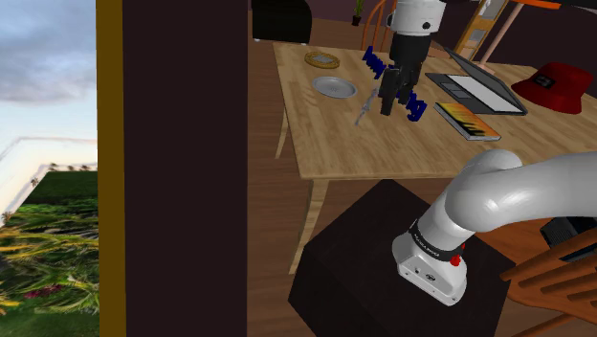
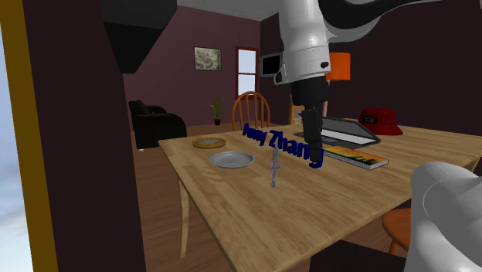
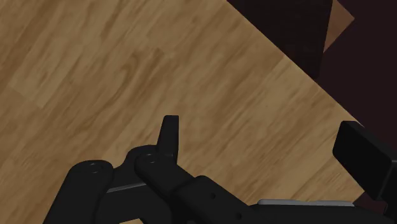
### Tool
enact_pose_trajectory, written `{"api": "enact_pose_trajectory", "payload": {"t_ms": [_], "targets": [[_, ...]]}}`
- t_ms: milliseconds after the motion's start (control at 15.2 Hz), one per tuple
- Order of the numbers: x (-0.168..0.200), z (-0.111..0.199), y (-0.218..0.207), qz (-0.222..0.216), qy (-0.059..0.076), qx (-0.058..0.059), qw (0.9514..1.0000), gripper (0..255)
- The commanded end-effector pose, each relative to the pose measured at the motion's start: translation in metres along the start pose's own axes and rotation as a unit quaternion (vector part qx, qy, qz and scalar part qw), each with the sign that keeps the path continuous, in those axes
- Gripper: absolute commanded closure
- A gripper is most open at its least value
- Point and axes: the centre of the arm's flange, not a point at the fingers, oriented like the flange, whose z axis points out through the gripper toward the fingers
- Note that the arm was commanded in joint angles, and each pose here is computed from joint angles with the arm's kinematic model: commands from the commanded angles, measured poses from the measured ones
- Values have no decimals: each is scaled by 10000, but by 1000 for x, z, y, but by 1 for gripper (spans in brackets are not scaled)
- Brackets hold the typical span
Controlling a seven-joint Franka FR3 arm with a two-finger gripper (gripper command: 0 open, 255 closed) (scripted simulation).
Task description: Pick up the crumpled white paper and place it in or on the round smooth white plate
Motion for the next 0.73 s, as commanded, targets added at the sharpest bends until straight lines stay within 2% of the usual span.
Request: {"api": "enact_pose_trajectory", "payload": {"t_ms": [0,132,330,462,660], "targets": [[0,0,0,0,0,0,10000,0],[16,2,18,433,169,93,9989,0],[37,4,48,1080,422,232,9930,0],[49,5,69,1508,589,324,9863,0],[63,7,102,2144,838,460,9720,0]]}}
